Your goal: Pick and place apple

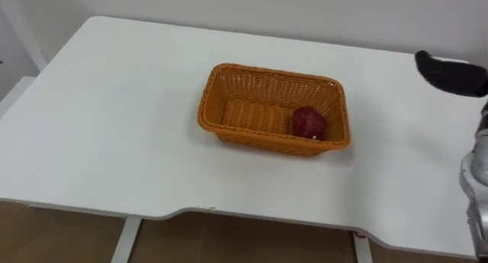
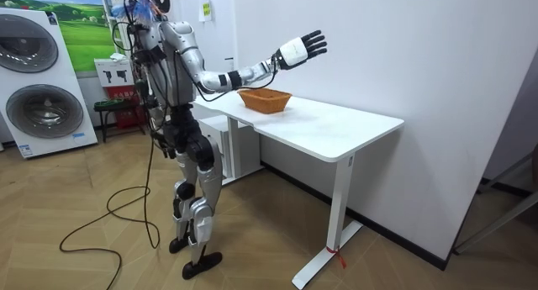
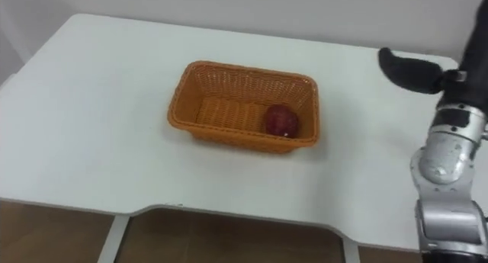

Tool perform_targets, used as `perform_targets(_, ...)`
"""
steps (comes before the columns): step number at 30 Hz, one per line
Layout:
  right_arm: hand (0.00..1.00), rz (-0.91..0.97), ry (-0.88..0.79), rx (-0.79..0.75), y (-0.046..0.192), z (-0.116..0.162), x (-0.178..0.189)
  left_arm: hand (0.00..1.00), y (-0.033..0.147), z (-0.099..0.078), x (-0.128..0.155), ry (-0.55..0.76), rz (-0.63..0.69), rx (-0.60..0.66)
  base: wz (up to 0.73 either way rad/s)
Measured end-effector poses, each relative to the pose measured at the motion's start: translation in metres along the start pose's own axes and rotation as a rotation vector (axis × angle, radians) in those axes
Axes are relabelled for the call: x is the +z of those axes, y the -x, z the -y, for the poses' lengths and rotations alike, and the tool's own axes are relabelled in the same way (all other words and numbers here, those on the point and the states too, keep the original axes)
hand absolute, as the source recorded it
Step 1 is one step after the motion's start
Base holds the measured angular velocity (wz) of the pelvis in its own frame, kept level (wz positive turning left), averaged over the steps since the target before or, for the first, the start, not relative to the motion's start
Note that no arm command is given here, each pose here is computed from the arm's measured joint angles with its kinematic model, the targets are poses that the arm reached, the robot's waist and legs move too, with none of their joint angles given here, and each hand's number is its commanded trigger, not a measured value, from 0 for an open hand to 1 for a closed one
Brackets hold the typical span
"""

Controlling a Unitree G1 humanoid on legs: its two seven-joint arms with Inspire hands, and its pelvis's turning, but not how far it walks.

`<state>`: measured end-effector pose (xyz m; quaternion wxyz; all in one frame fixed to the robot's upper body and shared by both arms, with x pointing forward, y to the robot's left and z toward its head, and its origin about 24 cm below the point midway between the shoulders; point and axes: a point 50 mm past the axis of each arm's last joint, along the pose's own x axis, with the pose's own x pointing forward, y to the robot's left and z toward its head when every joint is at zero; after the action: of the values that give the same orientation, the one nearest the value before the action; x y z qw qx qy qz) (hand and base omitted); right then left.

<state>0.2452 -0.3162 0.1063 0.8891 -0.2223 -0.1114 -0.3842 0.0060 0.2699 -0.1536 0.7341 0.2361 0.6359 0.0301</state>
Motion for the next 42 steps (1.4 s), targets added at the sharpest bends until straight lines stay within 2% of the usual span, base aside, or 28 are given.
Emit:
perform_targets(6,0.00,-0.191,-0.038,-0.260,-0.001,0.041,-0.037,0.00,0.001,0.000,-0.005,0.012,-0.013,0.004,-0.08)
perform_targets(12,0.00,-0.430,0.052,-0.364,0.031,0.075,-0.087,0.00,0.001,-0.003,-0.006,0.031,-0.033,0.013,-0.13)
perform_targets(17,0.00,-0.622,0.151,-0.396,0.060,0.087,-0.126,0.00,0.001,-0.010,-0.009,0.050,-0.045,0.056,-0.10)
perform_targets(20,0.00,-0.836,0.207,-0.378,0.096,0.092,-0.159,0.00,0.002,-0.009,-0.009,0.053,-0.050,0.065,0.00)
perform_targets(22,0.00,-1.004,0.254,-0.345,0.130,0.094,-0.180,0.00,0.002,-0.008,-0.010,0.054,-0.055,0.064,0.00)
perform_targets(27,0.00,-1.248,0.334,-0.179,0.198,0.090,-0.200,0.00,0.001,-0.005,-0.006,0.060,-0.047,0.060,0.01)
perform_targets(30,0.00,-1.324,0.332,-0.124,0.218,0.087,-0.204,0.00,0.001,-0.003,-0.005,0.058,-0.043,0.055,0.00)
perform_targets(34,0.00,-1.366,0.339,-0.073,0.234,0.082,-0.205,0.00,0.001,0.000,-0.009,0.060,-0.064,0.047,0.00)
perform_targets(38,0.00,-1.474,0.346,-0.017,0.262,0.081,-0.207,0.00,0.001,0.007,-0.014,0.061,-0.093,0.034,0.00)
perform_targets(42,0.00,-1.616,0.284,0.001,0.295,0.083,-0.205,0.00,0.002,0.017,-0.016,0.069,-0.126,0.006,0.03)
